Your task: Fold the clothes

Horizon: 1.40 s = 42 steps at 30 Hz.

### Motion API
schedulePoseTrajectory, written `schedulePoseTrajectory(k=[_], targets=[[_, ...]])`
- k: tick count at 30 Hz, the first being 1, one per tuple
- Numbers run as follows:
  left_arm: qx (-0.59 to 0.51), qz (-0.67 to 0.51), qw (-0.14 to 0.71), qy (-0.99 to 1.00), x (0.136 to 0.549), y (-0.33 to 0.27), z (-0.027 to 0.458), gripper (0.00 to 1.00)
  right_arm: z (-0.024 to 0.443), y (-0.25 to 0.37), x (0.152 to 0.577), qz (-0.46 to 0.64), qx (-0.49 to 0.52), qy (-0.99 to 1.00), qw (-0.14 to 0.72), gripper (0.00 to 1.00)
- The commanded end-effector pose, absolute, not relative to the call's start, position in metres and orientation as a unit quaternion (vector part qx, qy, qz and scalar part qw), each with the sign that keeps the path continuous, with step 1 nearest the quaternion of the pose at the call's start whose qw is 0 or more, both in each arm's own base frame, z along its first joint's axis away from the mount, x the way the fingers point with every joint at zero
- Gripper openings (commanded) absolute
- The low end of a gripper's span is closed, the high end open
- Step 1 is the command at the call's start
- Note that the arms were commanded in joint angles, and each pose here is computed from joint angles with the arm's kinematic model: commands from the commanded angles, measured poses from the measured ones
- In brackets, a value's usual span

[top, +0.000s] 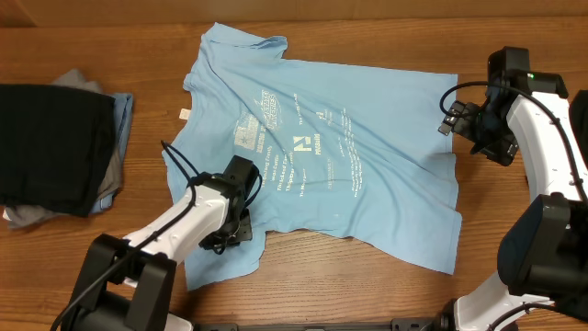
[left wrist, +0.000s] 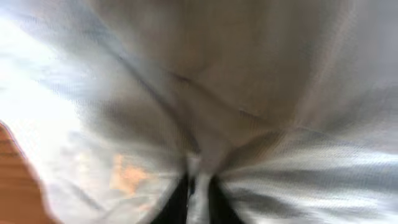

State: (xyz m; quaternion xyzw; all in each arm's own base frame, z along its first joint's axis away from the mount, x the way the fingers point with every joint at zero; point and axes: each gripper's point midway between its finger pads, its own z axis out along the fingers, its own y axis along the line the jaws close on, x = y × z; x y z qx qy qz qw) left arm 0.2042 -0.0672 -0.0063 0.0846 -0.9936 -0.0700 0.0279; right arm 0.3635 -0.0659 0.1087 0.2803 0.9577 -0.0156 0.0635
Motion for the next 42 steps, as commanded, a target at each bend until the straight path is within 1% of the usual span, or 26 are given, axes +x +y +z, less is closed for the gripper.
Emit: schedulePoseTrajectory(k=[1,8,16,20,26,29,30,31,32,33,34,36,42], targets=[[0.079,-0.111,0.069,-0.988,0.183,-0.052,-0.019,0.04,0.117,-0.069,0.368,-0.019,0.282,0.956,0.078,1.0],[0.075,-0.097,0.038,-0.992,0.22,-0.067,0.013,0.04,0.117,-0.069,0.368,-0.019,0.282,0.956,0.078,1.0],[0.076,-0.101,0.002,-0.992,0.239,-0.068,0.016,0.04,0.117,-0.069,0.368,-0.019,0.282,0.956,0.078,1.0],[0.075,-0.109,0.003,-0.991,0.236,-0.064,0.014,0.04,0.117,-0.069,0.368,-0.019,0.282,0.956,0.078,1.0],[0.072,-0.123,0.034,-0.989,0.214,-0.056,0.004,0.06,0.117,-0.069,0.368,-0.019,0.282,0.956,0.078,1.0],[0.071,-0.129,0.048,-0.988,0.203,-0.051,-0.002,0.17,0.117,-0.069,0.368,-0.019,0.282,0.956,0.078,1.0],[0.071,-0.13,0.054,-0.988,0.199,-0.05,-0.003,0.22,0.117,-0.069,0.368,-0.019,0.282,0.956,0.078,1.0],[0.07,-0.128,0.06,-0.987,0.195,-0.05,-0.005,0.29,0.117,-0.069,0.368,-0.019,0.282,0.956,0.078,1.0],[0.071,-0.124,0.067,-0.988,0.192,-0.051,-0.007,0.47,0.117,-0.069,0.368,-0.019,0.282,0.956,0.078,1.0],[0.071,-0.123,0.068,-0.988,0.191,-0.051,-0.007,0.68,0.117,-0.069,0.368,-0.019,0.282,0.956,0.078,1.0],[0.072,-0.123,0.069,-0.987,0.191,-0.051,-0.007,0.8,0.117,-0.069,0.368,-0.019,0.282,0.956,0.078,1.0],[0.075,-0.123,0.07,-0.987,0.191,-0.05,-0.006,0.87,0.117,-0.069,0.368,-0.019,0.282,0.956,0.078,1.0],[0.086,-0.127,0.085,-0.985,0.198,-0.048,0.016,0.89,0.117,-0.069,0.368,-0.019,0.282,0.956,0.078,1.0]])
